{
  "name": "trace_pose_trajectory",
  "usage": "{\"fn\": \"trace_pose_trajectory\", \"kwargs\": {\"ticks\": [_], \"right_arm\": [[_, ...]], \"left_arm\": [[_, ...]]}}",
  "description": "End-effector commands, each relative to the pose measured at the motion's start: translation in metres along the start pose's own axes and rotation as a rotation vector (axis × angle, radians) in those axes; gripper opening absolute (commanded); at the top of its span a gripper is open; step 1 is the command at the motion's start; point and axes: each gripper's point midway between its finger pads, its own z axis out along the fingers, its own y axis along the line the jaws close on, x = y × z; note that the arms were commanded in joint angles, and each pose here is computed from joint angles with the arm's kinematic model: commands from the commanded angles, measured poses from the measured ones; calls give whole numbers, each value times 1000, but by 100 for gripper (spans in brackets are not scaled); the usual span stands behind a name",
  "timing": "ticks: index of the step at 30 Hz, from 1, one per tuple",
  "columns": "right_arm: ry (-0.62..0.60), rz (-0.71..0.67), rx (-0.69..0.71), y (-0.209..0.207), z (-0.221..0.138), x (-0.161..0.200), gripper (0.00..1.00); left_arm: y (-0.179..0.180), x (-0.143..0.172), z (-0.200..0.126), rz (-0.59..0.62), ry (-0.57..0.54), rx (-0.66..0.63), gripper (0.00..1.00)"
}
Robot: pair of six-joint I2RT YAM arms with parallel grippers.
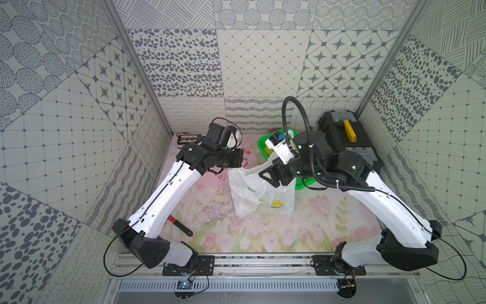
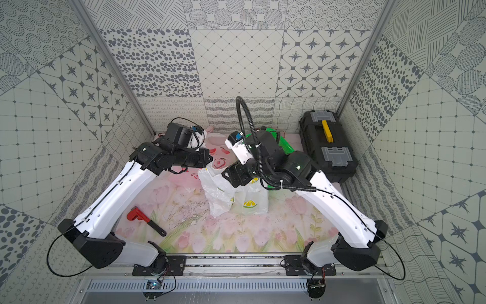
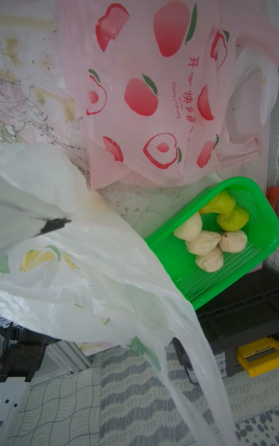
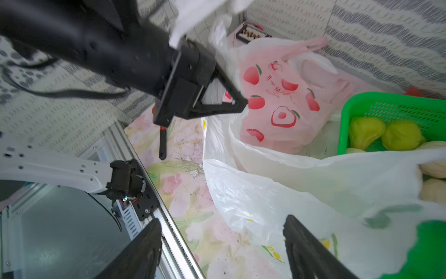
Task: Place the pears into plastic bags & tie knots
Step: Tie the plastic bag at the center of the board.
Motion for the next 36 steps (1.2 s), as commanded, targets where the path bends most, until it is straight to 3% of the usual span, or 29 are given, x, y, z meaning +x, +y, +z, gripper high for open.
{"fn": "trace_pose_trajectory", "kwargs": {"ticks": [1, 6, 11, 14, 18, 19, 26, 29, 36], "right_arm": [[-176, -119, -84, 17, 15, -32, 84], [-210, -285, 20, -3, 48, -27, 90], [-131, -385, 62, -20, 87, -7, 89], [-80, -379, 5, -21, 102, 6, 77], [-111, -327, -72, -17, 106, 10, 38], [-123, -309, -86, -18, 105, 10, 33], [-201, -235, -190, -16, 92, 5, 0], [-240, -200, -204, -21, 85, 0, 0], [-276, -140, -223, -28, 71, -4, 0]], "left_arm": [[-21, -14, -5, 48, -40, 117, 3], [-27, -8, 1, 67, 3, 162, 5], [-30, -5, 5, 94, 26, 180, 5], [-30, -4, 6, 104, 34, 186, 5], [-39, -9, 0, 113, 16, 234, 5], [-40, -11, -2, 114, 10, 246, 7], [-54, -10, -20, 125, -17, 373, 30], [-47, -14, -26, 116, -55, 373, 39], [-15, -6, -24, 139, -123, 239, 54]]}}
